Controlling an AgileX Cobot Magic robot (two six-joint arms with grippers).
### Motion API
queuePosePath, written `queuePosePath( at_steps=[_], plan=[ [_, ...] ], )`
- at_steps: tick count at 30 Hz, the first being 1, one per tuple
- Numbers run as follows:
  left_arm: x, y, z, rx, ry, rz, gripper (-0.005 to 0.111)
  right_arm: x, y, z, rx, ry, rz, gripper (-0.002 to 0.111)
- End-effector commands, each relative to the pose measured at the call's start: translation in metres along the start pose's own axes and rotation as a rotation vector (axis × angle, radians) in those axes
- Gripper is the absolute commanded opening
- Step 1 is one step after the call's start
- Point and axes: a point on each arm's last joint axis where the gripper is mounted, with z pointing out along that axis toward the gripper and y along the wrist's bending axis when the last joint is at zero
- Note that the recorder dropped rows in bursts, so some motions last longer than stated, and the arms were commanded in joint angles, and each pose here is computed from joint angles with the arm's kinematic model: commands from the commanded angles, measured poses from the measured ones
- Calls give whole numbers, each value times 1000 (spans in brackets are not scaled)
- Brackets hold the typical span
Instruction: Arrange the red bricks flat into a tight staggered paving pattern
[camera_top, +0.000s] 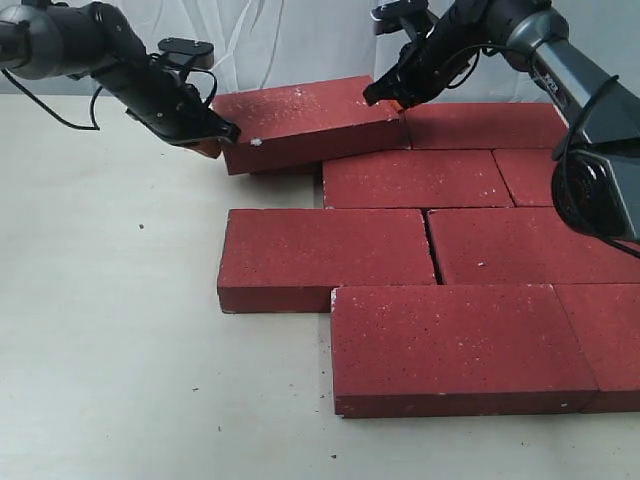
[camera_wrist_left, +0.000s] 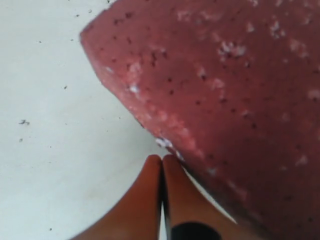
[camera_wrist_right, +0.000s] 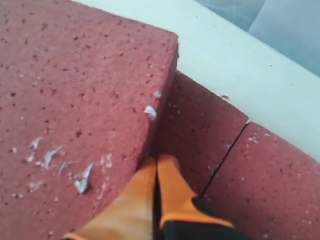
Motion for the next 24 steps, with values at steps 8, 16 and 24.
queuePosePath(
  at_steps=[8, 16, 24],
  plan=[
    [-24, -20, -89, -55, -45, 77, 0, -46, 87, -57, -92, -66, -142, -1],
    [3, -15, -104, -85, -9, 49, 0, -58, 138, -66, -135, -82, -130, -1],
    [32, 2, -133, -155, -53, -31, 0, -61, 206, -60, -197, -69, -208, -1]
  ],
)
